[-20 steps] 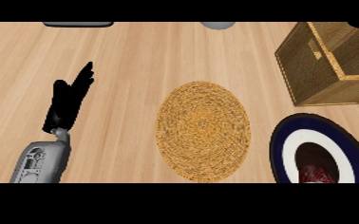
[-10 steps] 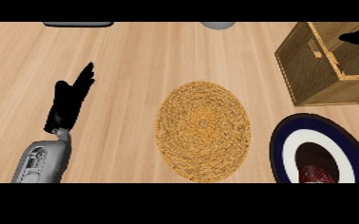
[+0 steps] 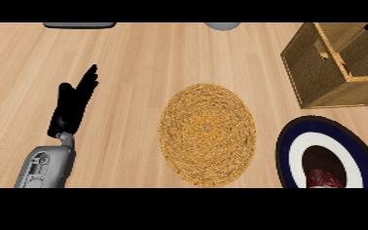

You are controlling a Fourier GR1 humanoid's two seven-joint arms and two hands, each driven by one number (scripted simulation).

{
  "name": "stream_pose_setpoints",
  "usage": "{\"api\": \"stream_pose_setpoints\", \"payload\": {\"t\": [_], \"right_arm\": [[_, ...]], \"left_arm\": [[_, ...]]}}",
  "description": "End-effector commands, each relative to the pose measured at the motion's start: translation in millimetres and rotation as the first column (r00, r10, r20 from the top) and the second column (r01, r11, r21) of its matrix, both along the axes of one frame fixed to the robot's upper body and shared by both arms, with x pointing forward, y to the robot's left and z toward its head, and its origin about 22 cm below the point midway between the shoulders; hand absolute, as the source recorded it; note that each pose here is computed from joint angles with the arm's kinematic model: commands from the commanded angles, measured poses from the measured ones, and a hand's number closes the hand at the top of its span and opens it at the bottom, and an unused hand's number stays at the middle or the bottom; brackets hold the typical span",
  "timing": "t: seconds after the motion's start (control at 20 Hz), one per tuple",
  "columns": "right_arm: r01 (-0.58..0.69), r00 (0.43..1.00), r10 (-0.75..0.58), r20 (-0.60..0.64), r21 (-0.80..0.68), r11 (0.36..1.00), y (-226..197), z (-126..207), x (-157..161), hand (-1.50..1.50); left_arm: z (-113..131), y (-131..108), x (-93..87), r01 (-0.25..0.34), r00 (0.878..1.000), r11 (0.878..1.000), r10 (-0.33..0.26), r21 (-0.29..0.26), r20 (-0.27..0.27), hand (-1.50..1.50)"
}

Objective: Pick the sweet potato from the placemat and place it in the basket

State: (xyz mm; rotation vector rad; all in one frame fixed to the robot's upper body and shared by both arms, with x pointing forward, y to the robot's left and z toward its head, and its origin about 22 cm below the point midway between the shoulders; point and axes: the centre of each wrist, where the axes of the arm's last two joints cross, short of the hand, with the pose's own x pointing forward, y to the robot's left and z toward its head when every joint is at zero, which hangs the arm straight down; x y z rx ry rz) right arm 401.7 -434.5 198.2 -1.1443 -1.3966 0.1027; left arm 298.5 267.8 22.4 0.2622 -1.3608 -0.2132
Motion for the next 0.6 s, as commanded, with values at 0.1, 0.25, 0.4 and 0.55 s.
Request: {"api": "stream_pose_setpoints", "payload": {"t": [0.1,0.25,0.4,0.55], "right_arm": [[0.152,0.986,-0.157,0.048,0.091,0.984,-48,23,-29,-1.50],[0.181,0.974,-0.200,0.106,0.166,0.970,-88,18,-66,-1.50],[0.203,0.972,-0.219,0.080,0.173,0.964,-122,16,-103,-1.50],[0.183,0.973,-0.205,0.103,0.191,0.964,-157,16,-144,-1.50]], "left_arm": [[6,9,0.1,-0.006,1.000,1.000,0.006,0.004,0.002,0.00],[-6,-7,-17.4,-0.015,1.000,1.000,0.015,-0.006,-0.013,0.00],[14,20,-1.1,-0.024,1.000,1.000,0.024,0.013,0.000,0.00],[-8,10,-17.7,-0.016,1.000,1.000,0.016,-0.016,-0.010,0.00]]}}
